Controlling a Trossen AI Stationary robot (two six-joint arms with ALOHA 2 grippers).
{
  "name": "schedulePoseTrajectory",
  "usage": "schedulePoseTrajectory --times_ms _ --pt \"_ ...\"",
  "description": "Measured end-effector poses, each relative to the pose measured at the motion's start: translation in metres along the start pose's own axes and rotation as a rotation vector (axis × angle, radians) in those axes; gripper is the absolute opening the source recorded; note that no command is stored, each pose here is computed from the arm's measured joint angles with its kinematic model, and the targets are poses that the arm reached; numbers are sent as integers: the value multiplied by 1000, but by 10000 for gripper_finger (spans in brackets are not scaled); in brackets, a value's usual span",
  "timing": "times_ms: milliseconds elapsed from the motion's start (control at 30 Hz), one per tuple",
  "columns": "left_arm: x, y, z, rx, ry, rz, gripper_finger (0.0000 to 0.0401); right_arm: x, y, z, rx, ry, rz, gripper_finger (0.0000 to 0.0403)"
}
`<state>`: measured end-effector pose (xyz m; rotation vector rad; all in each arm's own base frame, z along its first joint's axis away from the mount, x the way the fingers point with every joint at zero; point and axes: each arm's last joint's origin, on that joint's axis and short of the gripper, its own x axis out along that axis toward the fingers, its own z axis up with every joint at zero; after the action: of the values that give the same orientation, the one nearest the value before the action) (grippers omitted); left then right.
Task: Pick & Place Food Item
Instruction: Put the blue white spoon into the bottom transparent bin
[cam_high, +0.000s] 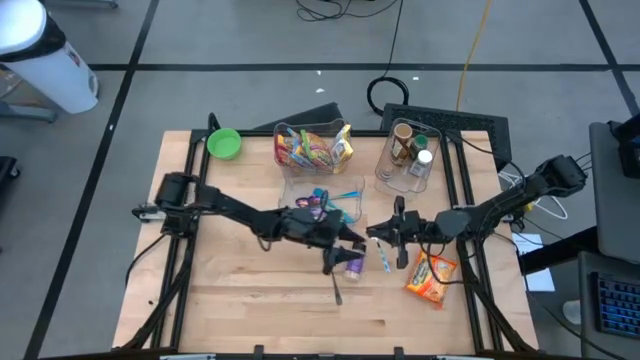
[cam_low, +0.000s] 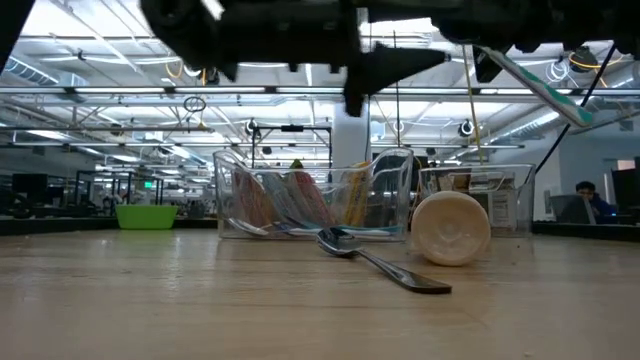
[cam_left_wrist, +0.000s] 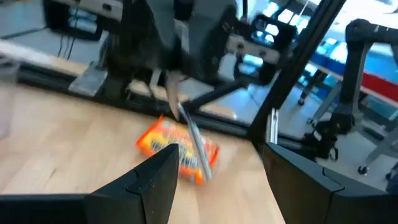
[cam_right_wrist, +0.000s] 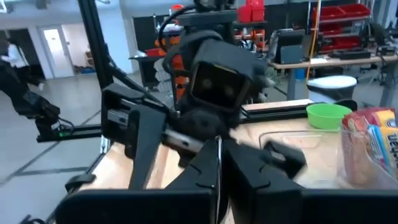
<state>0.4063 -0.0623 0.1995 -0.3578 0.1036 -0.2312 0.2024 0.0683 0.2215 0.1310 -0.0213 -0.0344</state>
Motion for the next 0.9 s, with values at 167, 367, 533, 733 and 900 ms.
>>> schedulePoseTrajectory --times_ms 167,367,533,733,900 --pt "30 7 8 -9 31 -49 241 -1 2 3 -31 -26 14 1" --pt "48 8 17 17 45 -48 241 -1 3 2 -47 -24 17 2" --pt "49 7 19 29 39 -44 237 -2 6 2 -57 -21 32 3" --pt "49 11 15 -1 58 47 158 -2 6 3 -61 -29 34 4" --pt "49 12 14 -17 61 82 46 -2 6 2 -53 -25 27 5"
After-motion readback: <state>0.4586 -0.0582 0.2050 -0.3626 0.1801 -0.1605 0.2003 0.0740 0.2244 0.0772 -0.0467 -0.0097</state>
